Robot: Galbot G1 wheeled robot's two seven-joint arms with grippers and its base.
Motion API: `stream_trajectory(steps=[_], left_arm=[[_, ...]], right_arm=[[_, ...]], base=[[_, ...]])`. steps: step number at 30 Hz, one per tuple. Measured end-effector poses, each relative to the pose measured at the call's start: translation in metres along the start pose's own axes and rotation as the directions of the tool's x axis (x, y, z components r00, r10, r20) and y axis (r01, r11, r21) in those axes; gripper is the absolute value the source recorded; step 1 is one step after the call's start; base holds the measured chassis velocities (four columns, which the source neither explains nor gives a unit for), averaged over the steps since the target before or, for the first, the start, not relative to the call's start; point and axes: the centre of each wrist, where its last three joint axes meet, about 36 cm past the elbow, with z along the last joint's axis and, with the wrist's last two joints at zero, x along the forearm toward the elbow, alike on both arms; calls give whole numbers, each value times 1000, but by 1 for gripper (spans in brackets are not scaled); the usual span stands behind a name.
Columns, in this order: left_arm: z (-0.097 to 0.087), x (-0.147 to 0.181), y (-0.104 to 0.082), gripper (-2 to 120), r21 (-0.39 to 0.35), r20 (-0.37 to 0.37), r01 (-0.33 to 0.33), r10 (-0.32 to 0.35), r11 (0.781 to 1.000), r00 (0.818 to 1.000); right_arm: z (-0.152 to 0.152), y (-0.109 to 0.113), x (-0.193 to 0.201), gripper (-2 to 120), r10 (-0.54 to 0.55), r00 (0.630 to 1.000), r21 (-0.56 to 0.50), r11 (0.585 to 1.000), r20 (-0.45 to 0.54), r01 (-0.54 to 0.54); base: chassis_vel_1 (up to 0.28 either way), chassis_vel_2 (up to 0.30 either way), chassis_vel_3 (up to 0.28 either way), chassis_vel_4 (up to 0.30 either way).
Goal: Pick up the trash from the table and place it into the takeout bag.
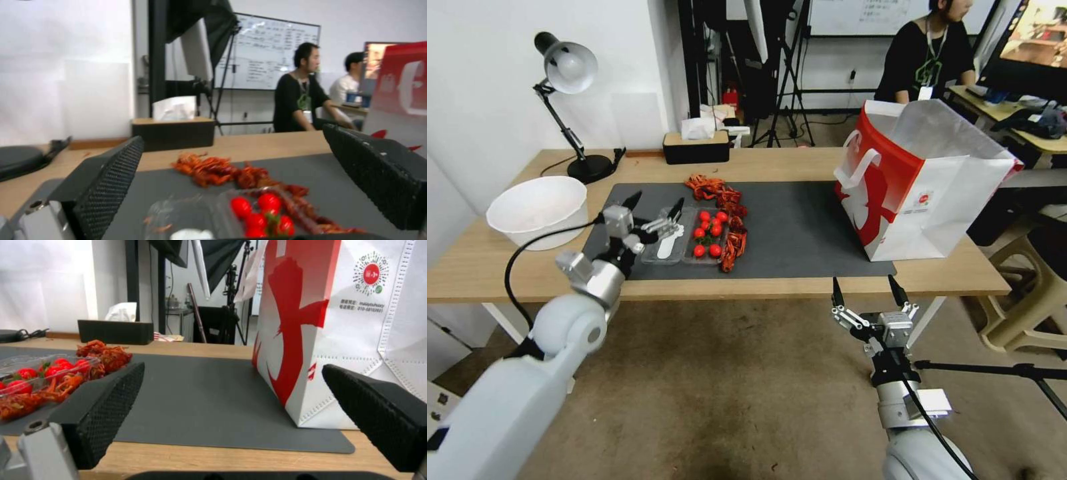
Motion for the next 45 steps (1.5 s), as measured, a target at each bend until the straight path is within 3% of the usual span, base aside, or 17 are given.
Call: stream_trajectory(steps=[8,14,21,34,45], left_arm=[[19,43,5,100,-64,6,116,-116,991,993],[22,53,6,100,-71,8,138,-138,988,990],[35,89,10,100,-143,-1,211,-213,967,977],[58,124,4,100,-154,-4,258,-262,954,965],[60,130,5,100,-165,-5,262,-267,951,964]], right_arm=[[2,2,1,100,-1,1000,-2,1000,-3,1],[3,2,2,100,-1,1000,-4,1000,-5,1],[6,4,5,100,3,1000,0,1000,-4,-3],[12,10,11,100,23,999,-3,1000,-26,-24],[13,13,12,100,30,999,-3,1000,-38,-30]], base=[[0,0,0,0],[0,0,0,0],[0,0,0,0],[0,0,0,0],[0,0,0,0]])
